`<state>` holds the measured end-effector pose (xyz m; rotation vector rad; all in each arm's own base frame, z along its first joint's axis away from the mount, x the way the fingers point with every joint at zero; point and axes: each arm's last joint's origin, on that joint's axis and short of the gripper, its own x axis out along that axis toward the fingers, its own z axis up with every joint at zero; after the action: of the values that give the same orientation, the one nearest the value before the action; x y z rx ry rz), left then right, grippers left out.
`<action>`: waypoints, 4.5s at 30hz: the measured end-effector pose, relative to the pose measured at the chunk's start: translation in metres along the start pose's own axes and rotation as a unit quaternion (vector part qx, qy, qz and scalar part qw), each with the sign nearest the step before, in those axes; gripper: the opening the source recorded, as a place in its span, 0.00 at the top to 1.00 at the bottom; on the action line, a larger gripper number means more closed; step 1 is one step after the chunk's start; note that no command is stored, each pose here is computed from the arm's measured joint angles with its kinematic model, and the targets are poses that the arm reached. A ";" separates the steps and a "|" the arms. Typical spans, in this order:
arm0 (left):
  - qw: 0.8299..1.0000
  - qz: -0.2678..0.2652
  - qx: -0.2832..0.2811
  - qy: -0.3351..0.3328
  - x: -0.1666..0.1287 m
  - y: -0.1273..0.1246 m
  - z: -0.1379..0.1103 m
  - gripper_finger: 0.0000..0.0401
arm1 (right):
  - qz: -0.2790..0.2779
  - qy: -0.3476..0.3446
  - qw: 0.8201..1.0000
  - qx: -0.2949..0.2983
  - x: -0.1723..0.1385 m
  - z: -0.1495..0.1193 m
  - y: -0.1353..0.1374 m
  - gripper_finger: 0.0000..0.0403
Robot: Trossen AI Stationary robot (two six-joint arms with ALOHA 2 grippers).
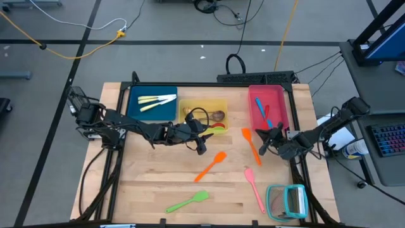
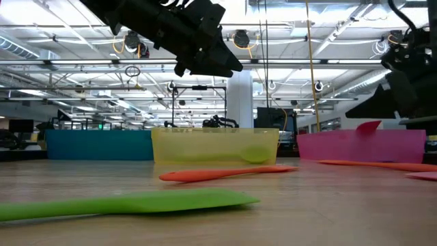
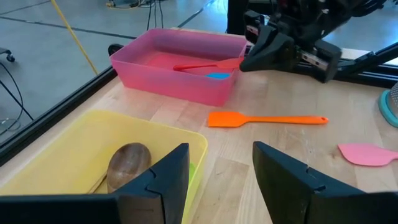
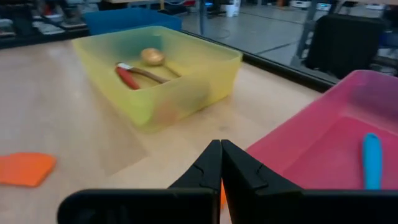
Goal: Pick & Place Kitchen Items
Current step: Put the red spatula into the red bin, then put the left orange spatula into the red bin
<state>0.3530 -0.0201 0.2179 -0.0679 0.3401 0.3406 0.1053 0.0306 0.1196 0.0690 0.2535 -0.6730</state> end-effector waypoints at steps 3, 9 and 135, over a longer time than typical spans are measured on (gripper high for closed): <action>1.000 0.000 0.000 0.000 0.000 0.000 0.000 0.55 | -0.022 0.001 1.000 0.007 0.004 0.001 -0.003 1.00; 1.000 0.000 0.000 0.000 0.000 0.000 0.000 0.55 | -0.066 0.001 0.997 0.045 0.012 0.003 -0.010 1.00; 0.977 -0.050 -0.023 0.205 -0.017 -0.123 -0.160 0.74 | 0.405 -0.077 0.911 0.021 0.031 0.049 0.019 0.78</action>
<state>0.3286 -0.1605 0.0737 -0.2025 0.7351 0.2332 0.1513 0.0197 0.1583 0.1514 0.0410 0.1486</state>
